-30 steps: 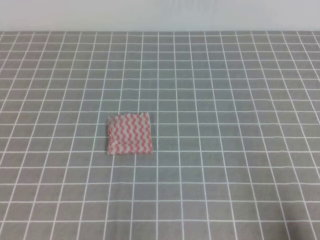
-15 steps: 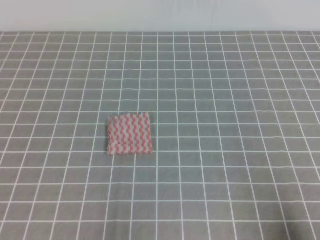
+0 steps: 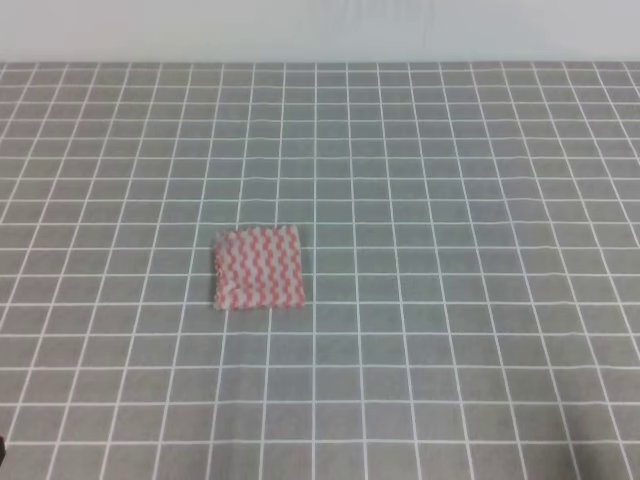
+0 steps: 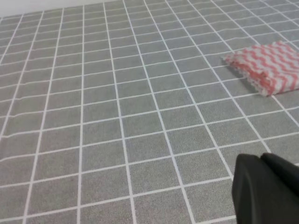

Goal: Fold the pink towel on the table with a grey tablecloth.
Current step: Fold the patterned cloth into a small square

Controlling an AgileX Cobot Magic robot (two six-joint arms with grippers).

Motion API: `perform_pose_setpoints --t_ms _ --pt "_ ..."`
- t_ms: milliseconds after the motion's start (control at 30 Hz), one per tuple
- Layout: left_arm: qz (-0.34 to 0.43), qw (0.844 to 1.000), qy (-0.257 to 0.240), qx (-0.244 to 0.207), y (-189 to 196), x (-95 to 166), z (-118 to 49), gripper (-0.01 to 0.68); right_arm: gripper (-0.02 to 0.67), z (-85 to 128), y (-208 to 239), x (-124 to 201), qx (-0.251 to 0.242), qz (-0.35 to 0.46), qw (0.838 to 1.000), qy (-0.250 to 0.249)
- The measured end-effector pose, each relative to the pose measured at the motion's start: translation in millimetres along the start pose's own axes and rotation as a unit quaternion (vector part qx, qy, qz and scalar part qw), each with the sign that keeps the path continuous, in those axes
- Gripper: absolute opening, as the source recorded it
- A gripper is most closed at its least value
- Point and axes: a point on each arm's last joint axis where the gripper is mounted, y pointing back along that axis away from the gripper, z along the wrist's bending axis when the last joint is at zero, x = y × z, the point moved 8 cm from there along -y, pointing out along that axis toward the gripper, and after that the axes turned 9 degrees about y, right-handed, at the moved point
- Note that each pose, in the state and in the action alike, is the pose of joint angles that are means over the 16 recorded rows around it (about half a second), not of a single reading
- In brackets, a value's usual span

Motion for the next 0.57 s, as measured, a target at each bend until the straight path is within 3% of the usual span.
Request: perform_pose_setpoints --t_ms 567 --pt "0.000 1.000 -0.001 0.000 -0.1 -0.3 0.0 -0.003 -0.016 0.5 -0.9 3.1 -0.001 0.001 1.000 0.000"
